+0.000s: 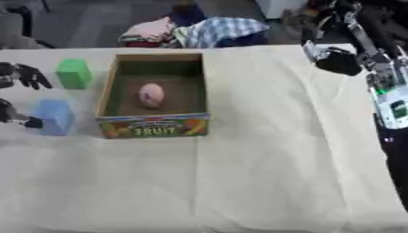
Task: Pick up objects on the table and place them in the box.
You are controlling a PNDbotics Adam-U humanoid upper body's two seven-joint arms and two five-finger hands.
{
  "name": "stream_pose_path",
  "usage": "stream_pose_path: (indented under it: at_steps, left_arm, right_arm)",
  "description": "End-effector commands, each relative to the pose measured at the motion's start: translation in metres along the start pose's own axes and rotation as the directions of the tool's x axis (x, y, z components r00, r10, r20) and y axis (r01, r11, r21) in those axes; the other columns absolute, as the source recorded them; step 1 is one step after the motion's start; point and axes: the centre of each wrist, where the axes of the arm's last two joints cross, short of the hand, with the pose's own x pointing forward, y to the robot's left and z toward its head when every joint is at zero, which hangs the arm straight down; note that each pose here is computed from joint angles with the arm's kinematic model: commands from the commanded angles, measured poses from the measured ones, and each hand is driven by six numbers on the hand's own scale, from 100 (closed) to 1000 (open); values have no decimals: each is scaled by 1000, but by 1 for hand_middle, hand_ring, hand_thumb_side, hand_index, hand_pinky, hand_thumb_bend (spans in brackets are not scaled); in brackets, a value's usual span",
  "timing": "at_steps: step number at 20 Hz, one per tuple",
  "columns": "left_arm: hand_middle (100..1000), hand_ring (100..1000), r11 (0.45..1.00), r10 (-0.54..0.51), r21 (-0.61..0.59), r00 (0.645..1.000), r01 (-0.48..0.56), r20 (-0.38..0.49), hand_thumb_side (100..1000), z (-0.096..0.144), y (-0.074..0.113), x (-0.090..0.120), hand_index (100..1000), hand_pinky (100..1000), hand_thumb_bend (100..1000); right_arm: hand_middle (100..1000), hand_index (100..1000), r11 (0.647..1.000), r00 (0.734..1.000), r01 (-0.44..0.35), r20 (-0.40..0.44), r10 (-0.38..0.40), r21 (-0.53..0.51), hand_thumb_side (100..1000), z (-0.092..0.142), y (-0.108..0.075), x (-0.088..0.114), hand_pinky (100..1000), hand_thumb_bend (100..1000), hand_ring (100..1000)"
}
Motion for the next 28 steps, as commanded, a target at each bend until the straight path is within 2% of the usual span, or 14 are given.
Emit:
stream_pose_path:
  at_steps: [1,2,5,10,13,15,16,19,23,25,28]
  left_arm:
    - [736,709,996,-92,10,995,92,-32,624,4,6,-7,811,722,780]
    - [721,695,995,-101,16,994,101,-35,577,3,4,-8,802,717,761]
    - [714,688,992,-109,51,993,112,-46,519,2,-2,-10,797,713,733]
    - [660,640,989,-101,104,993,107,-62,374,1,-10,-12,763,690,632]
    - [569,561,984,-85,152,994,94,-69,218,0,-13,-12,688,646,537]
    - [500,502,978,-65,194,995,78,-70,152,0,-15,-12,623,617,455]
    - [457,465,974,-53,219,996,66,-68,134,-1,-15,-12,573,599,386]
    - [383,422,951,-1,309,999,14,-43,103,-2,-12,-11,500,573,249]
    - [359,401,904,62,423,998,-62,14,100,-5,2,-4,481,565,137]
    - [354,398,873,88,477,995,-101,50,100,-9,15,1,477,563,100]
    - [369,410,826,127,539,986,-165,109,100,-18,35,12,493,567,100]
  right_arm:
    - [761,916,1000,1000,22,20,-22,-1,510,-4,-25,6,581,100,676]
    - [761,916,1000,999,31,19,-31,3,515,-4,-27,7,581,100,676]
    - [762,916,999,999,45,19,-45,11,519,-4,-29,8,581,100,676]
    - [761,916,998,998,54,20,-54,13,531,-5,-31,10,581,100,676]
    - [761,916,998,998,57,20,-57,16,537,-5,-30,10,581,100,675]
    - [761,917,998,998,57,19,-57,16,545,-5,-30,10,581,100,676]
    - [761,917,998,998,57,19,-58,15,549,-5,-30,10,581,100,675]
    - [761,915,998,998,57,16,-57,16,566,-4,-29,9,581,100,676]
    - [761,915,998,998,60,12,-60,19,581,-3,-28,8,581,100,676]
    - [761,914,998,998,62,13,-62,20,581,-3,-28,8,581,100,675]
    - [761,915,997,998,65,22,-66,27,581,-5,-25,10,582,100,676]
